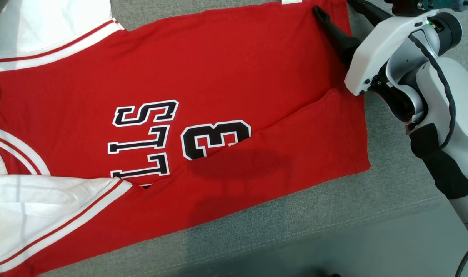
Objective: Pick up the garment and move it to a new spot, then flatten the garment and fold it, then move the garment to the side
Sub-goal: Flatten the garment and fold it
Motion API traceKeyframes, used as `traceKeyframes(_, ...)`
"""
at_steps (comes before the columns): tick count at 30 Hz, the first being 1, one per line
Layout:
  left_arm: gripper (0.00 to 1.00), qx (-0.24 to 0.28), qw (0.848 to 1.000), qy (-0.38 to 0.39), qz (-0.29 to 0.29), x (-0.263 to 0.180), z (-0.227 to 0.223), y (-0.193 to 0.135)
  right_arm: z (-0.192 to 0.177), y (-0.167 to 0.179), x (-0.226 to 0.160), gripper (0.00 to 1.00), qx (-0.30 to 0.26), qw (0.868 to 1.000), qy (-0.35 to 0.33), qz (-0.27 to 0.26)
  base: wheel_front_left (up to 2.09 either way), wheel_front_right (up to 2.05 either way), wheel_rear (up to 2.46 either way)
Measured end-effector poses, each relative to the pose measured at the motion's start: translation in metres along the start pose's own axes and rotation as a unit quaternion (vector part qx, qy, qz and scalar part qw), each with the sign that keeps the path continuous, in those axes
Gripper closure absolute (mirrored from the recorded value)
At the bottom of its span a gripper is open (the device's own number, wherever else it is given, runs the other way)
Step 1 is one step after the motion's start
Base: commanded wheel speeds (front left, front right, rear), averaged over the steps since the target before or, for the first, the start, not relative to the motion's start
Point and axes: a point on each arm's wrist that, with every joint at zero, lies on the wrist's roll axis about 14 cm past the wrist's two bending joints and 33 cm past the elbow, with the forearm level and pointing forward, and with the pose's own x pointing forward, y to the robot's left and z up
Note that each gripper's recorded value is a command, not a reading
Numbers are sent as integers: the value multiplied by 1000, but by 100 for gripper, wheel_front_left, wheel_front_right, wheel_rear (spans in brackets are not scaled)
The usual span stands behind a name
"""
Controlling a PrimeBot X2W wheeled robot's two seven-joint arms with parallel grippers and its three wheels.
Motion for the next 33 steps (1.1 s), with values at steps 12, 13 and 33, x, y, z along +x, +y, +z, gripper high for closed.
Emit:
traceKeyframes(12,100,-8,999,-5,-43,-8,3,-25,9,0,-1,100,10,1000,-25,8,0,0,0)
traceKeyframes(13,100,-3,999,-13,-44,-11,7,-26,13,-1,-3,100,9,999,-34,9,0,0,0)
traceKeyframes(33,100,21,988,-130,-81,-116,20,-38,19,16,-44,100,-66,992,-78,78,0,0,0)
